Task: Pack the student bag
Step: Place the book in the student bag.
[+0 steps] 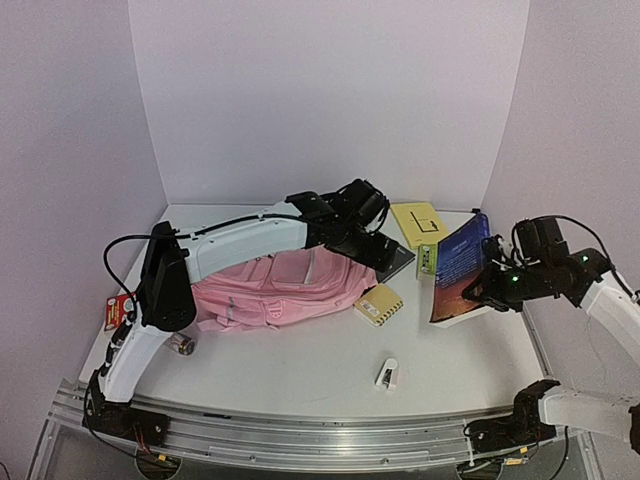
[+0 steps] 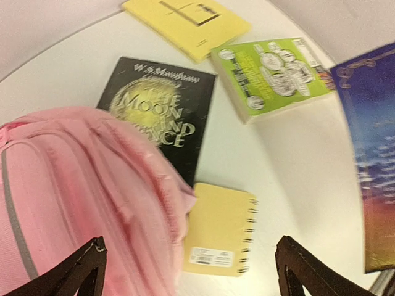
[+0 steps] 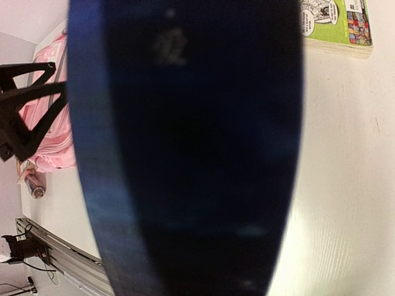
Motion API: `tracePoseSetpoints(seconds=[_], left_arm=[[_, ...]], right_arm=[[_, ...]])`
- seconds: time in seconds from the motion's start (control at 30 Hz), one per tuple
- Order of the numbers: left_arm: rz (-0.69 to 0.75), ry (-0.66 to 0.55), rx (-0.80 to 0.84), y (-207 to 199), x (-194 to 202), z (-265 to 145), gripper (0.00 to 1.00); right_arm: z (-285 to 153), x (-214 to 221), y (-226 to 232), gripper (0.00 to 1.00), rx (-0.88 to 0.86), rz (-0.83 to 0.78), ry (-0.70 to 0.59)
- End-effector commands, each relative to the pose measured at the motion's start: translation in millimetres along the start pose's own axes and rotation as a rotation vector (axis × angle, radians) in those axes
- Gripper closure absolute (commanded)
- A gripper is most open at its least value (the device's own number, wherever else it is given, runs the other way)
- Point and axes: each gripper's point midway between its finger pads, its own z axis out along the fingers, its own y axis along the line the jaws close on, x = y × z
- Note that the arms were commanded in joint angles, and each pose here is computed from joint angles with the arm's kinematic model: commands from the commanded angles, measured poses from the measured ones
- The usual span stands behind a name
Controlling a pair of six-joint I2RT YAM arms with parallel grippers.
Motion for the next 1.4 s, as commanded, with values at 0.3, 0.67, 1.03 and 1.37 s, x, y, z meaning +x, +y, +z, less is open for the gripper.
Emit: tracePoseSetpoints(seconds=[0.3, 0.67, 1.03, 1.37], left_arm=[[0.012, 0.144, -0.241, 67, 52, 58, 0.22], [0.010, 0.049, -0.222, 64, 23, 43, 1.00], [0.062, -0.169, -0.198, 55, -60, -68, 1.00], [0.075, -0.116, -0.042, 33, -37, -82, 1.00]], right_arm=[[-14, -28, 30, 1.00, -0.145, -0.022, -0.144], [-9, -26, 26, 1.00, -0.130, -0.021, -0.135], [-13, -38, 72, 1.00, -0.338, -0.136, -0.116], [-12, -56, 110, 1.00, -0.522, -0.145, -0.098]])
